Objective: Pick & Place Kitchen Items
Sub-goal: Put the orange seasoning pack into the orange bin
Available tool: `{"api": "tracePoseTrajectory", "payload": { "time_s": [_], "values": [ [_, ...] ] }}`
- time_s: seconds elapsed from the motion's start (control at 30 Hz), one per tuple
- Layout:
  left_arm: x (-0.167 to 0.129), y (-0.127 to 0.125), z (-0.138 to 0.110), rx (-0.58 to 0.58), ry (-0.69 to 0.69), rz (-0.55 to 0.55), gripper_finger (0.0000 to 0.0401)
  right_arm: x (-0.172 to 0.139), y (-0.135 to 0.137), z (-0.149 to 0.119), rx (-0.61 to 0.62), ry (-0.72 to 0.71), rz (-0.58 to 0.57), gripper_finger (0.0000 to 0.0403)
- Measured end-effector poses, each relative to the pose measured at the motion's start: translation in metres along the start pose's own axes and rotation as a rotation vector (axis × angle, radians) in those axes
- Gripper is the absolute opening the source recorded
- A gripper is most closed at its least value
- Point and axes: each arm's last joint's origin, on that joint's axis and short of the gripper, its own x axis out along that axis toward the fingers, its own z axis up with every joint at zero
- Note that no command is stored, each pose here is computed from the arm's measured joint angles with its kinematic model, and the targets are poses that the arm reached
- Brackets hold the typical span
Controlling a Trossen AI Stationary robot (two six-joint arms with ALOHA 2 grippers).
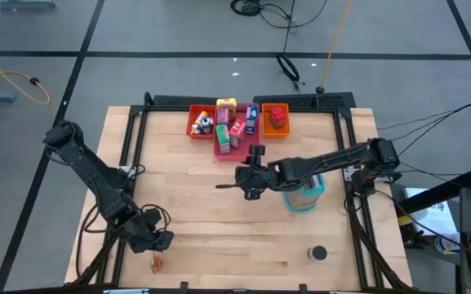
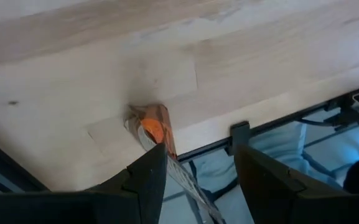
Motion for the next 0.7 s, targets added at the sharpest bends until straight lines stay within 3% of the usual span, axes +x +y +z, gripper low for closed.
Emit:
{"api": "tracePoseTrajectory", "payload": {
  "time_s": [0.23,0.7],
  "values": [
    [0.001,-0.002,-0.003,-0.046,0.066,0.008,0.0186,0.01,0.008,-0.015,-0.073,0.04,0.002,0.0139],
    [0.0,-0.001,-0.004,-0.079,0.109,0.05,0.018,0.01,0.007,-0.009,-0.078,-0.019,-0.006,0.0139]
  ]
}}
